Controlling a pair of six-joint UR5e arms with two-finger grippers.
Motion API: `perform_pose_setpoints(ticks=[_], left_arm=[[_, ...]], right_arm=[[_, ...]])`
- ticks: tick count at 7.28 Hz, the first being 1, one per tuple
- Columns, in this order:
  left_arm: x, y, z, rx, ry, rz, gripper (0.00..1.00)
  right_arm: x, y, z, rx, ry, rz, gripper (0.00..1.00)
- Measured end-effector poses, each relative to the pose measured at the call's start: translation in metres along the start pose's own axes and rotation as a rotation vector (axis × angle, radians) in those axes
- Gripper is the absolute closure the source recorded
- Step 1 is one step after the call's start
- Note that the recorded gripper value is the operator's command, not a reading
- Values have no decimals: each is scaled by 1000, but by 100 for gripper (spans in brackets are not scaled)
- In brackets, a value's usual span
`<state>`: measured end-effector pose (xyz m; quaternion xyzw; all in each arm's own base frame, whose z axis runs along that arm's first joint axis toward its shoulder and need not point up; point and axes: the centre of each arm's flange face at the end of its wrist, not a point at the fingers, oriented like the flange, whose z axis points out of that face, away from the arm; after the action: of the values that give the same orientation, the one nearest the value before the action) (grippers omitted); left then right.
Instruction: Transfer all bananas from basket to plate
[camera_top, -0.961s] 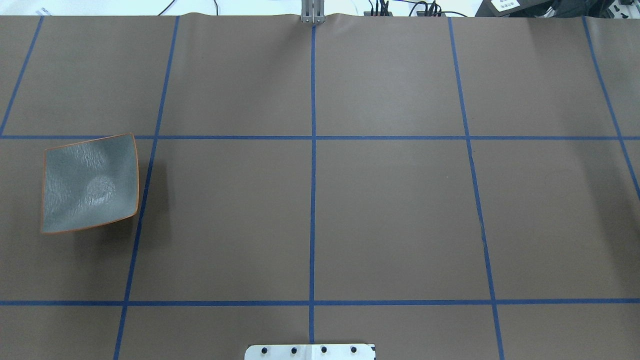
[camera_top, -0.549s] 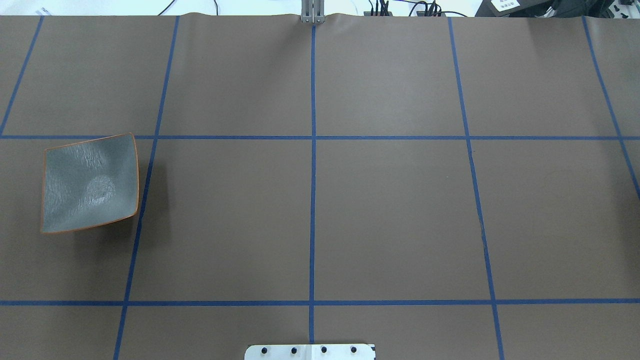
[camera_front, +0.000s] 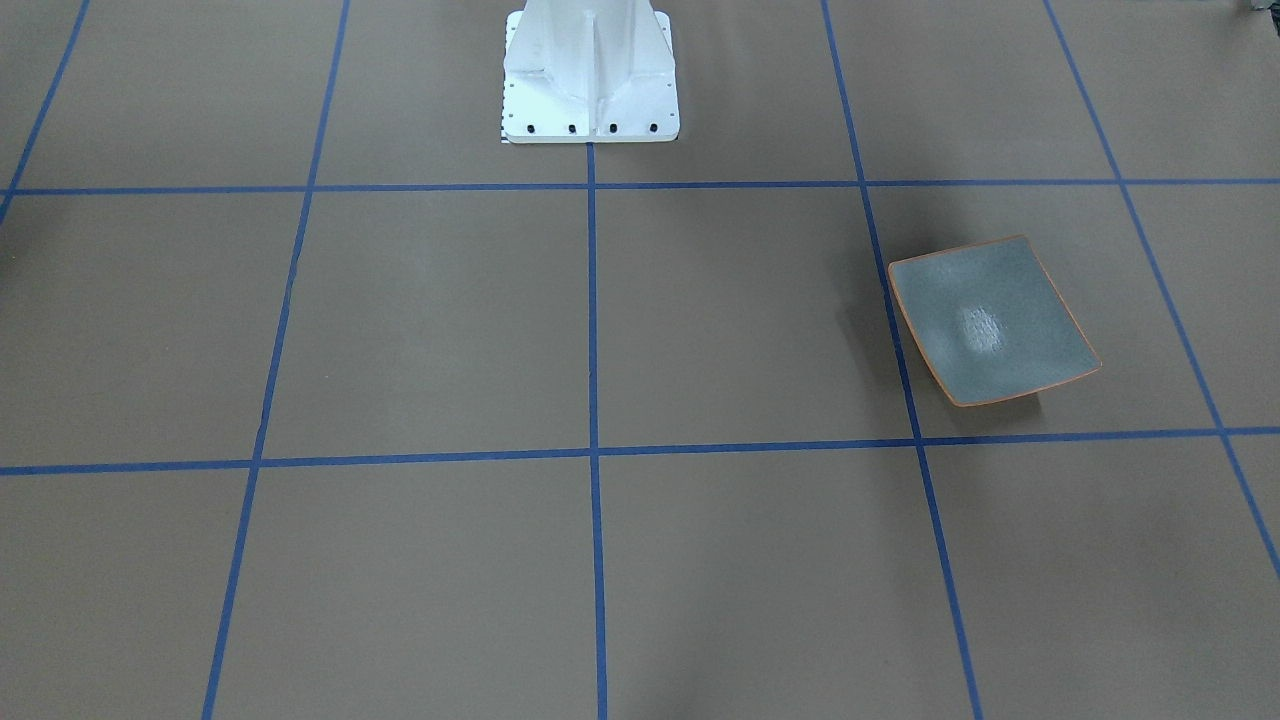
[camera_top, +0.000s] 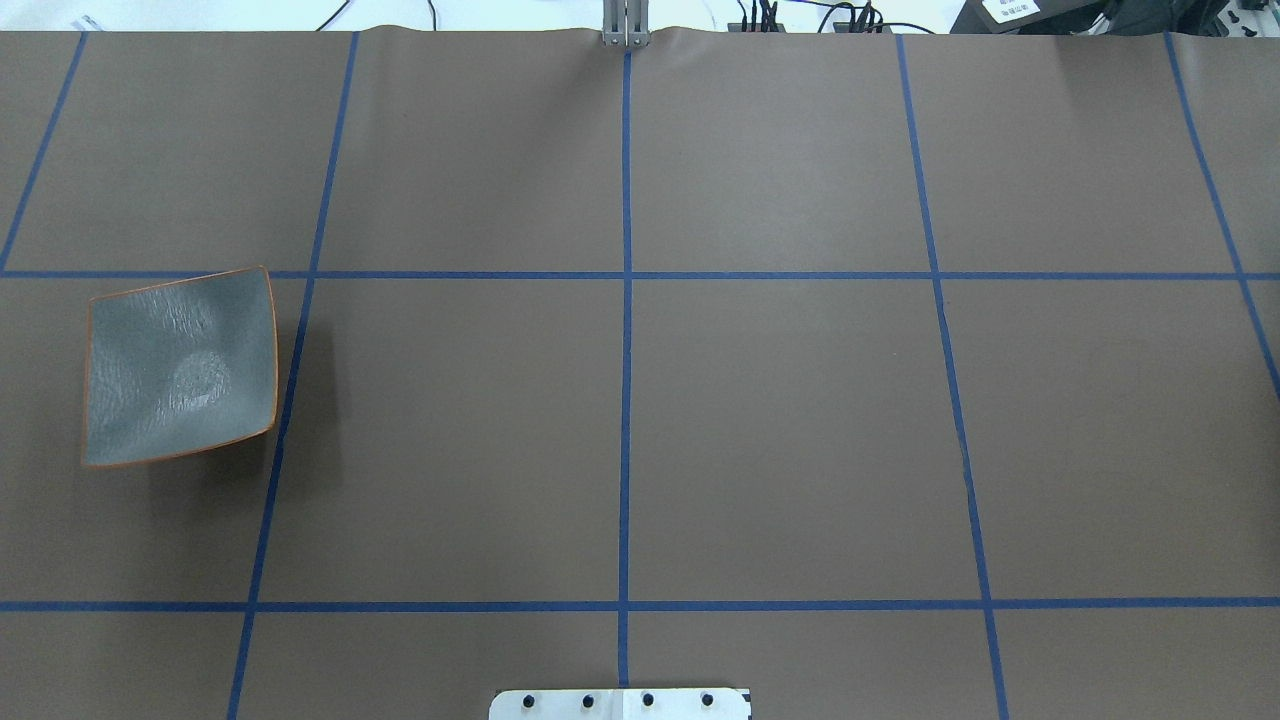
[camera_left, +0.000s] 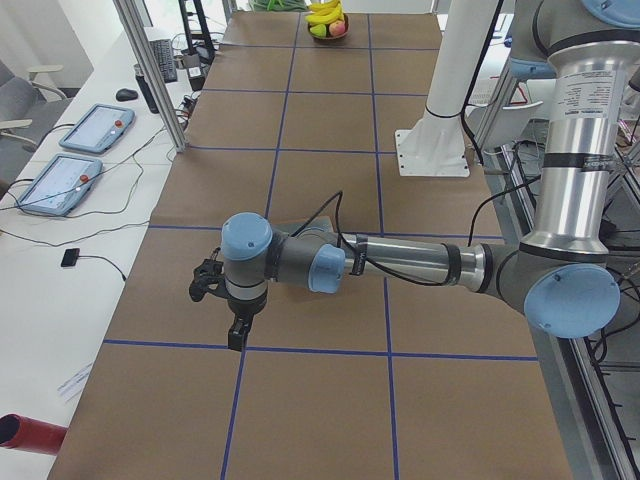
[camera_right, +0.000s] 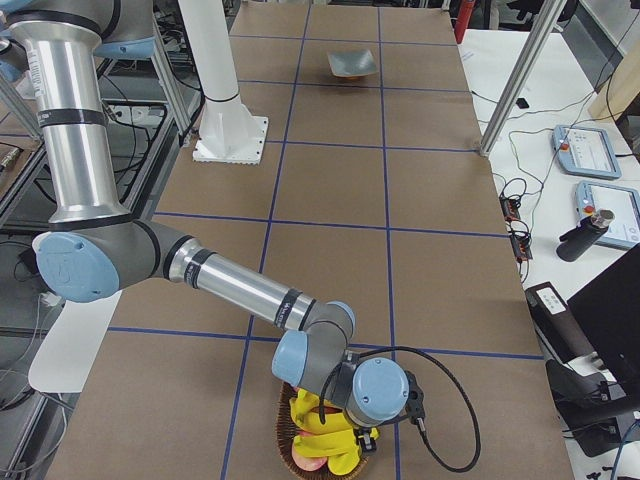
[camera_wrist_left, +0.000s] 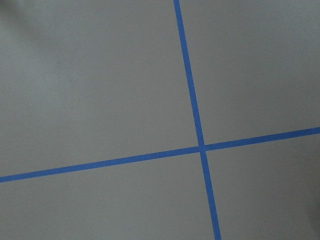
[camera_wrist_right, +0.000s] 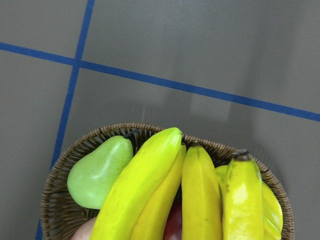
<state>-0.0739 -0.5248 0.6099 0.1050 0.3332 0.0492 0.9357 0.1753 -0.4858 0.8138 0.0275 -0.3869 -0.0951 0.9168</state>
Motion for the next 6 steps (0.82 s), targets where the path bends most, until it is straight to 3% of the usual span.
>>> perform_pose_setpoints(ticks=[4,6], left_arm=[[2,-3,-2,8,5,6,0],[4,-4,-4,13,6,10,0]], right_arm=[[21,-2,15,13,65,19,0],[21,-2,20,4,73,39,0]])
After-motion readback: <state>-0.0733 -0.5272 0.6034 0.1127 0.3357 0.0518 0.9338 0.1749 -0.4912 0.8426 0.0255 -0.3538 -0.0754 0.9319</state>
